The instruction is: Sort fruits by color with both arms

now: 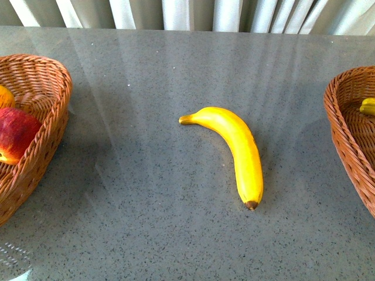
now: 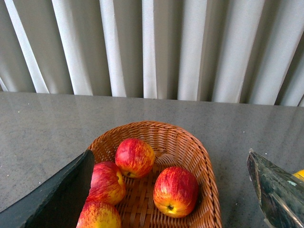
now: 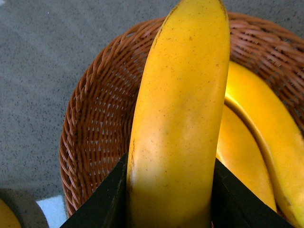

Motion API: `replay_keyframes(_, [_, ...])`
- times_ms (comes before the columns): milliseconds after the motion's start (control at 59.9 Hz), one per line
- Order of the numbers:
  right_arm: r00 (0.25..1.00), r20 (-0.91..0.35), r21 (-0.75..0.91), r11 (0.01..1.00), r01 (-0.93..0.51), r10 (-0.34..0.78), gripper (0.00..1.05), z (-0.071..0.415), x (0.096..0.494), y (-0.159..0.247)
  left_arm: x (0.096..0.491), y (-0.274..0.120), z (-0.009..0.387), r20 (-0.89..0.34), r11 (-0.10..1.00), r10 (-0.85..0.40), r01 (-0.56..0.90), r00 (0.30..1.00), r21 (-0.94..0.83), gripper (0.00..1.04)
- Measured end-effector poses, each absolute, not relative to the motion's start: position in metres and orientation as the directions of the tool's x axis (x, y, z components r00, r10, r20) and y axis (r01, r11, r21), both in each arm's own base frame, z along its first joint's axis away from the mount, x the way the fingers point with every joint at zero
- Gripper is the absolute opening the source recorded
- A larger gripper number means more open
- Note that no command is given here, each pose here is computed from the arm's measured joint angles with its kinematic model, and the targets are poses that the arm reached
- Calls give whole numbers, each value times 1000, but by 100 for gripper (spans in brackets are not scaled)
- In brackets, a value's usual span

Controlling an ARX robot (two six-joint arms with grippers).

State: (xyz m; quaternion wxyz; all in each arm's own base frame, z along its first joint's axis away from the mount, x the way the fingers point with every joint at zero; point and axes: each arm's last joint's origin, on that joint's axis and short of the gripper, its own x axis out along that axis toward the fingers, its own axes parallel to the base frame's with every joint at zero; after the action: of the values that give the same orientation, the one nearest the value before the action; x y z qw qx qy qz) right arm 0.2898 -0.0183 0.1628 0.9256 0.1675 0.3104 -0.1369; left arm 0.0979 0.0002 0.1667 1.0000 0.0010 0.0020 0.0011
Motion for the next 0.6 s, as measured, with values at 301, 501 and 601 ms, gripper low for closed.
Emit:
replay_keyframes(301, [731,-659,180,907,381,-177,83,145,286,-13,98,0,167,-4,1000,2,-2,1000,2,96])
replay_keyframes(501, [778,-626,214,948,236,-52,95,158,284,18,98,0,167,-4,1000,2,-2,1000,2,96])
replay_keyframes(601, [791,-611,215,971,109,46,96,164,283,46,98,0,167,-4,1000,2,-2,1000,2,96])
